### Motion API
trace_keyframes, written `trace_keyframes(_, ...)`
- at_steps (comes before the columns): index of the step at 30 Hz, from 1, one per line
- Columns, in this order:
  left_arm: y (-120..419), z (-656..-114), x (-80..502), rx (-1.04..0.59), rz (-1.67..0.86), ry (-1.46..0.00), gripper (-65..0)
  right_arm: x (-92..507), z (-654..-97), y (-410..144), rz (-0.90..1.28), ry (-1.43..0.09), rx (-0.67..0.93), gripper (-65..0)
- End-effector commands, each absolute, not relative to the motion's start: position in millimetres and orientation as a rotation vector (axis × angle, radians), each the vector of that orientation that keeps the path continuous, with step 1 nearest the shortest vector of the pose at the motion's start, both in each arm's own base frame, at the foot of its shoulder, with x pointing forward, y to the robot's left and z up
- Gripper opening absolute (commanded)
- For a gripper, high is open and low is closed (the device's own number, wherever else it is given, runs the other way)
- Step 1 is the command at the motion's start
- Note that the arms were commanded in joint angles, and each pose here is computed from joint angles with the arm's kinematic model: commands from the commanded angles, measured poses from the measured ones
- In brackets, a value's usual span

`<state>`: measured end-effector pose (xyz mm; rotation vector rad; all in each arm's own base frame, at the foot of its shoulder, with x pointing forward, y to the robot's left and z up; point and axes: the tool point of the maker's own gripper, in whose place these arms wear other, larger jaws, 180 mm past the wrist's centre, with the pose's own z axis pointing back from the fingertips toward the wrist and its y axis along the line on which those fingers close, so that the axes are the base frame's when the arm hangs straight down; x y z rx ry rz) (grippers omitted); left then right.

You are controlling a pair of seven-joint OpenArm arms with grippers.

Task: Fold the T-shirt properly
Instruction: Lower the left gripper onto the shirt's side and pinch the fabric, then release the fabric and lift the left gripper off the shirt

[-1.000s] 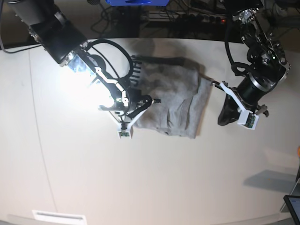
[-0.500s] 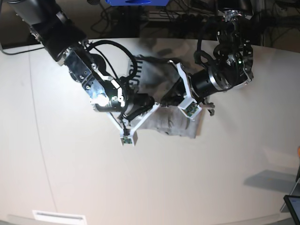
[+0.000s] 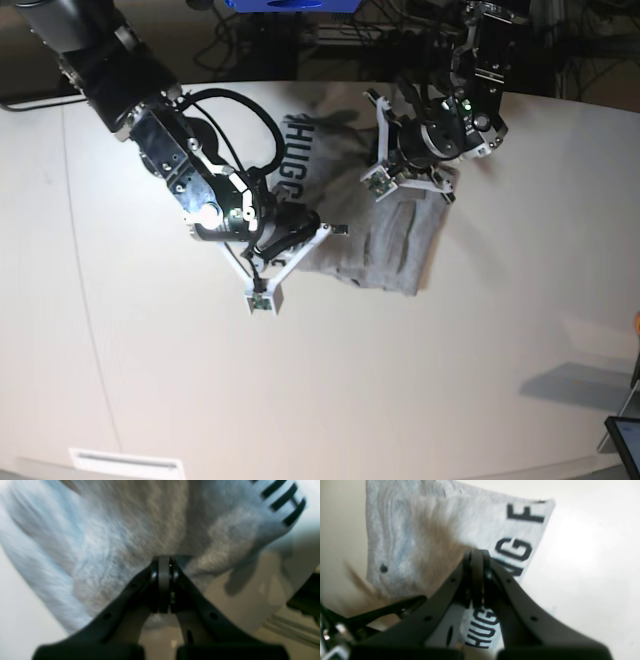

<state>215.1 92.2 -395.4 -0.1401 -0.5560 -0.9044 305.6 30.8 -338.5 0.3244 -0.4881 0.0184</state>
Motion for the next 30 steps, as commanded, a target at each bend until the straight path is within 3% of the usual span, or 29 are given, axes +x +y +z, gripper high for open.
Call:
trace_keyframes(1,100,-393,220,-0.106,-0.916,-0.56,-65.0,321,-323,27,0.003,-0.55,0.33,-65.0)
trace_keyframes(6,111,-393,221,-0.076,-0.929,-0.546,-65.0,322,-321,26,0.0,-0.557,0.331,-65.0)
trace_keyframes(17,147,-346,254,0.046,-0.829,-0.689,-65.0,322,-311,21,0.011,-0.59,0.335,-65.0)
trace_keyframes(30,187,-347,208,-0.047,-0.694,-0.639,-65.0,350,-307,-28,-0.003,-0.724,0.213,-65.0)
